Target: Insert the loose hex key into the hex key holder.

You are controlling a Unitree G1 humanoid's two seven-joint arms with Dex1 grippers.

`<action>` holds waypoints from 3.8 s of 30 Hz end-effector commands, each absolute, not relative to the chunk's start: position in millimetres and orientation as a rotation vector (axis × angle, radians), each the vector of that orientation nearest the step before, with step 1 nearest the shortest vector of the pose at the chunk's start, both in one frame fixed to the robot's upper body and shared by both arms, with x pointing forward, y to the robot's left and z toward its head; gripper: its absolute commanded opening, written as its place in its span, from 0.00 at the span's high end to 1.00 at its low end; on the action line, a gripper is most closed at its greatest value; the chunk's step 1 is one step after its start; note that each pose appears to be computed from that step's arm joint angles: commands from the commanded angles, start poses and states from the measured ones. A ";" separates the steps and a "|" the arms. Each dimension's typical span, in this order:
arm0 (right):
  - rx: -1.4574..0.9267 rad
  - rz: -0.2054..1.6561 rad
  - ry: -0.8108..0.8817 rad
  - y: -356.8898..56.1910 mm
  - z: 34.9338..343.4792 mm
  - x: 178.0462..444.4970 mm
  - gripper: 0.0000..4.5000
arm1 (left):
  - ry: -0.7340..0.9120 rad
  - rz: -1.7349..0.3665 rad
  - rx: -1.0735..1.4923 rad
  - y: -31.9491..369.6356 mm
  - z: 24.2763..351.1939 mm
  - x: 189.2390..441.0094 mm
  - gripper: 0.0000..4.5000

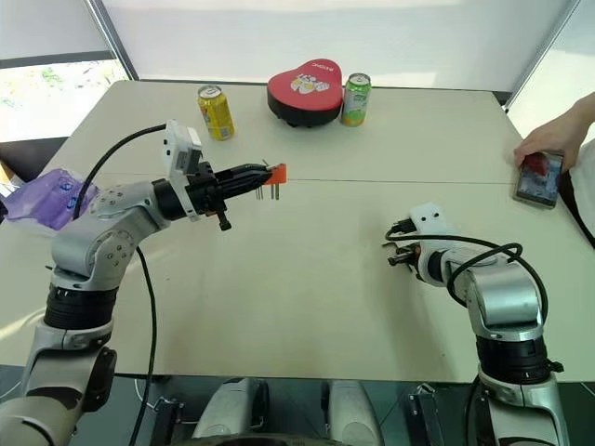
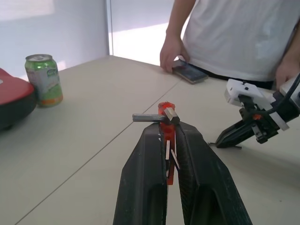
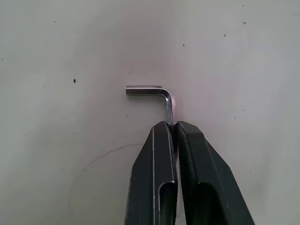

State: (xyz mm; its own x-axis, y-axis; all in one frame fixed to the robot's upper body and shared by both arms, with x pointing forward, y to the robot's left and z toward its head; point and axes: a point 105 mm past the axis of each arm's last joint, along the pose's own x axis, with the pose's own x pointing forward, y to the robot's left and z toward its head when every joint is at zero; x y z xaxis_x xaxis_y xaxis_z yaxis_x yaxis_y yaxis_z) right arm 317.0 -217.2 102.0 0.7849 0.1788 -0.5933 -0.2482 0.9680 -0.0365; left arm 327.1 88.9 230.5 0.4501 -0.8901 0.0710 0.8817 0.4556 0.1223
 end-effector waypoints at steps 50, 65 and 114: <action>0.317 0.714 -0.581 -53.4 276.1 330.7 1.00 | -0.244 -1.078 0.082 74.0 259.6 342.2 1.00; 0.291 0.693 -0.563 -51.8 265.1 338.8 1.00 | -0.242 -1.083 0.072 74.9 260.0 339.4 1.00; 0.324 0.686 -0.588 -48.1 271.7 338.5 1.00 | -0.263 -1.079 0.005 74.6 266.8 338.7 1.00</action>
